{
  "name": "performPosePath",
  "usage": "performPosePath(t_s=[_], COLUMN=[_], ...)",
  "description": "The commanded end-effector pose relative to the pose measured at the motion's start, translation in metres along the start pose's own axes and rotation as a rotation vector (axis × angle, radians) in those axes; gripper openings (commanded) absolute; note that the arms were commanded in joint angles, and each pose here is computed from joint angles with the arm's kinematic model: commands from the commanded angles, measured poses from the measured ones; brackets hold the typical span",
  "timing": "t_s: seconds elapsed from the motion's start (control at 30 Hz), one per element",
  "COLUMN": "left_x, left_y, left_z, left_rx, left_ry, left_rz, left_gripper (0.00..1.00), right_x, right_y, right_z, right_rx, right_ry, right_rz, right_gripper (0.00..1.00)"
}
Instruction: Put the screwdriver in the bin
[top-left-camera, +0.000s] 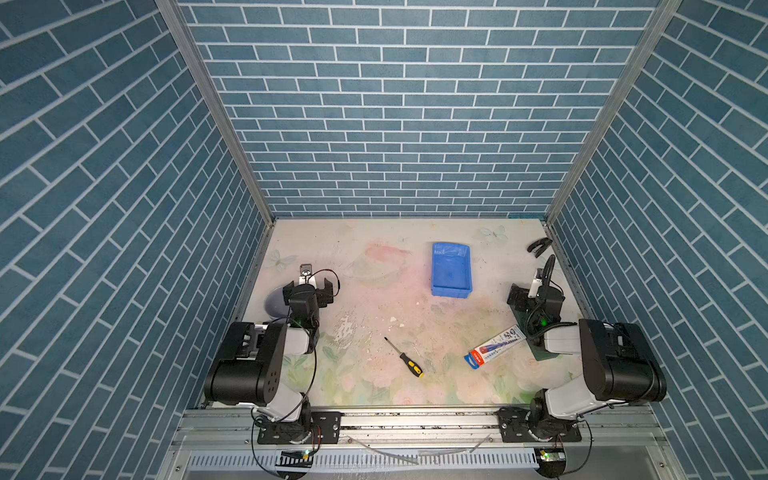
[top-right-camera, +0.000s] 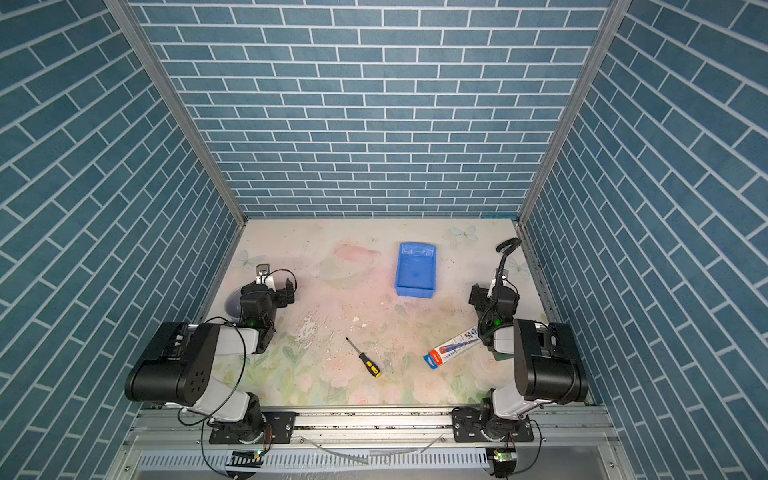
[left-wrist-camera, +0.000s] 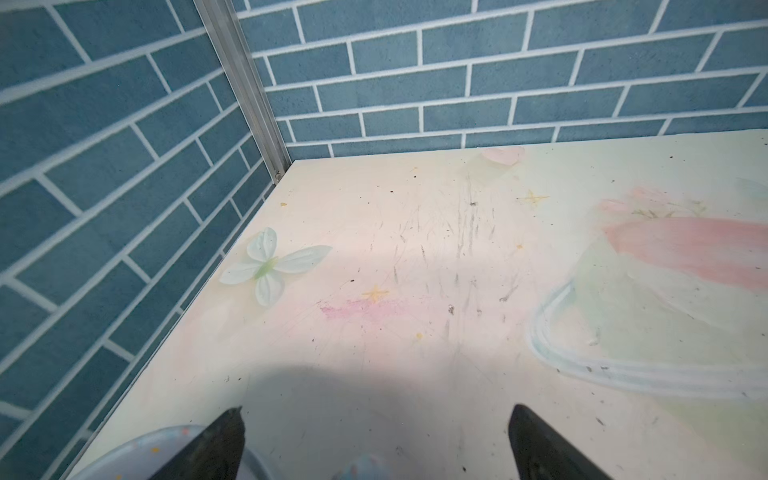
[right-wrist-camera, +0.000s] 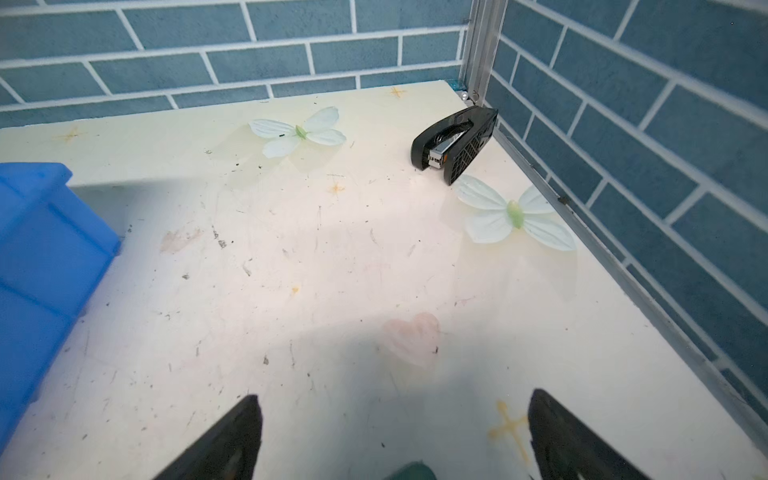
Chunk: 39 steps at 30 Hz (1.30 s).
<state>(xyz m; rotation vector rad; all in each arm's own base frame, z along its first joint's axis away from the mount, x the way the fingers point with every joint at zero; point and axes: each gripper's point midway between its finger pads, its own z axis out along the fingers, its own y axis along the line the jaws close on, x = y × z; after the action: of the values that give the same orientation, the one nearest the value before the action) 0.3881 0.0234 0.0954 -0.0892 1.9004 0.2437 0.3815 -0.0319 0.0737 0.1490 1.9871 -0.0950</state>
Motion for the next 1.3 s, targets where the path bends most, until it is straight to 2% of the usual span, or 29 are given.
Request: performPosePath(t_s=[0.0, 0.9, 1.13, 1.27], left_x=[-0.001, -0.002, -0.034, -0.046], left_y=[0.001, 0.0, 0.004, 0.008], left_z=[0.001, 0.0, -0.022, -0.038], left_rx=[-0.003, 0.003, 0.015, 0.012], left_ry=[-0.004, -0.008, -0.027, 0.031], left_rz=[0.002, 0.002, 0.007, -0.006], left_gripper=[1.0, 1.0, 1.0, 1.0], right_x=[-0.019, -0.019, -0.028, -0.039], right_y=[0.003, 0.002, 0.002, 0.004], right_z=[0.006, 0.005, -0.003, -0.014], right_rx=[-0.006, -0.006, -0.007, -0.018], right_ry=[-0.042, -0.045, -0.052, -0.064], right_rz=[-0.022, -0.022, -0.025, -0.026], right_gripper=[0.99, 0.99, 0.99, 0.99])
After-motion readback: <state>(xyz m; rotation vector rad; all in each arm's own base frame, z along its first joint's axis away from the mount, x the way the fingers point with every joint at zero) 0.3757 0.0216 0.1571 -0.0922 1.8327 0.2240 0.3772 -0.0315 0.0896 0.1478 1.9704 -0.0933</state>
